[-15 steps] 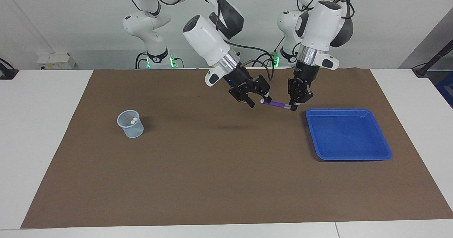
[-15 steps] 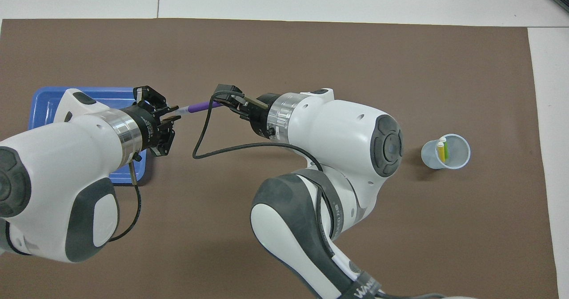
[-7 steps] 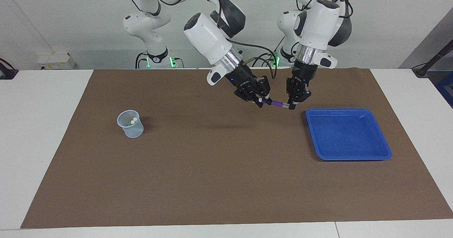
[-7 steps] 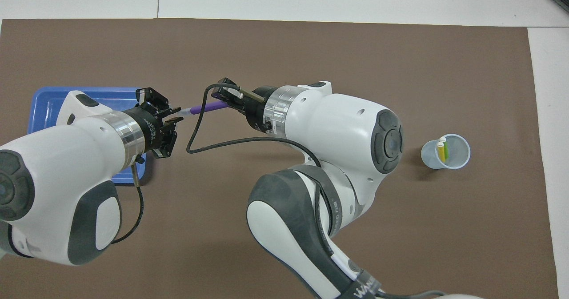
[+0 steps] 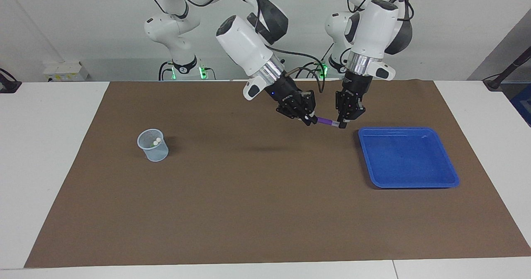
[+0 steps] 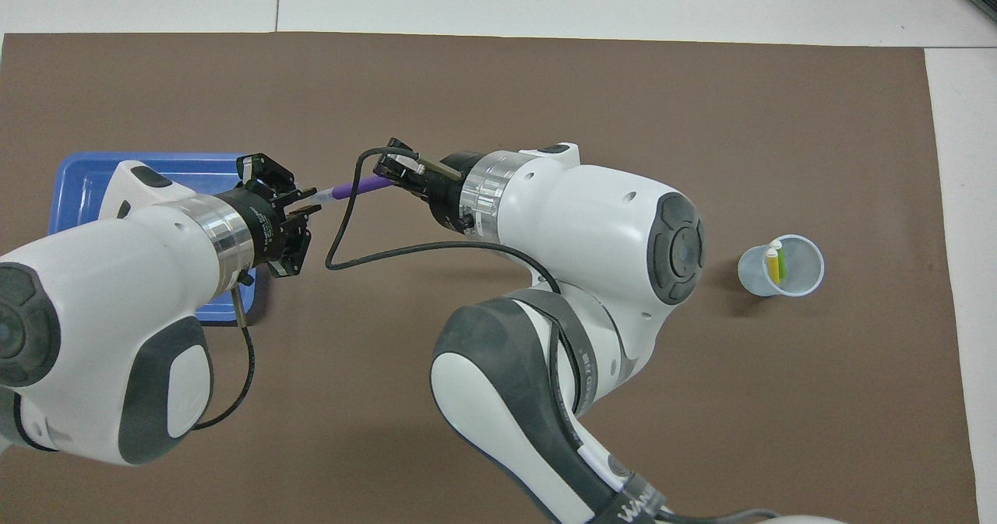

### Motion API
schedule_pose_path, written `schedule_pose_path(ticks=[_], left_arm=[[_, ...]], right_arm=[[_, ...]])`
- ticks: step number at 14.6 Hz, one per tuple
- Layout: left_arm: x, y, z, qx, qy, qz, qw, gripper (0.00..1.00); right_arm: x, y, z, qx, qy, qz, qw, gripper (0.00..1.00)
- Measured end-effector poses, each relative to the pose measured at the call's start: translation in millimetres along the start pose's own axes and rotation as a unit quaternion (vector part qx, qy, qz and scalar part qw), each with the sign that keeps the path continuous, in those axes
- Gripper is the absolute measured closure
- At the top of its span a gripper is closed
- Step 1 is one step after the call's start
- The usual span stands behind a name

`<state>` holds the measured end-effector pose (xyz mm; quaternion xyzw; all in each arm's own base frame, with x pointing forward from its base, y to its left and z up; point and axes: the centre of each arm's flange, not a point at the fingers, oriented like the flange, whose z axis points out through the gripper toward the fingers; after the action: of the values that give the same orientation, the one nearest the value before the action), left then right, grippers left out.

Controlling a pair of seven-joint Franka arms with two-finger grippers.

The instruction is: Transfer and insert pens with both arms

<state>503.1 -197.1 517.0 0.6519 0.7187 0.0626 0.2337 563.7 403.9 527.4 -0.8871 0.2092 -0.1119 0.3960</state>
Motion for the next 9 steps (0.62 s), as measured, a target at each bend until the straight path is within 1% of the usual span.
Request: schedule_pose_path(ticks=[8, 9], left_arm=[[0.3, -0.1, 0.1, 0.000, 0.000, -0.001, 1.000, 0.85], [0.0, -0.3, 0.2, 0.000, 0.000, -0.001, 1.000, 0.81]], right_arm=[[0.2, 0.3, 0.6, 0.000, 0.000, 0.000, 1.000, 0.81], [0.2, 0.5, 0.8, 0.000, 0.000, 0.000, 1.000, 0.81]])
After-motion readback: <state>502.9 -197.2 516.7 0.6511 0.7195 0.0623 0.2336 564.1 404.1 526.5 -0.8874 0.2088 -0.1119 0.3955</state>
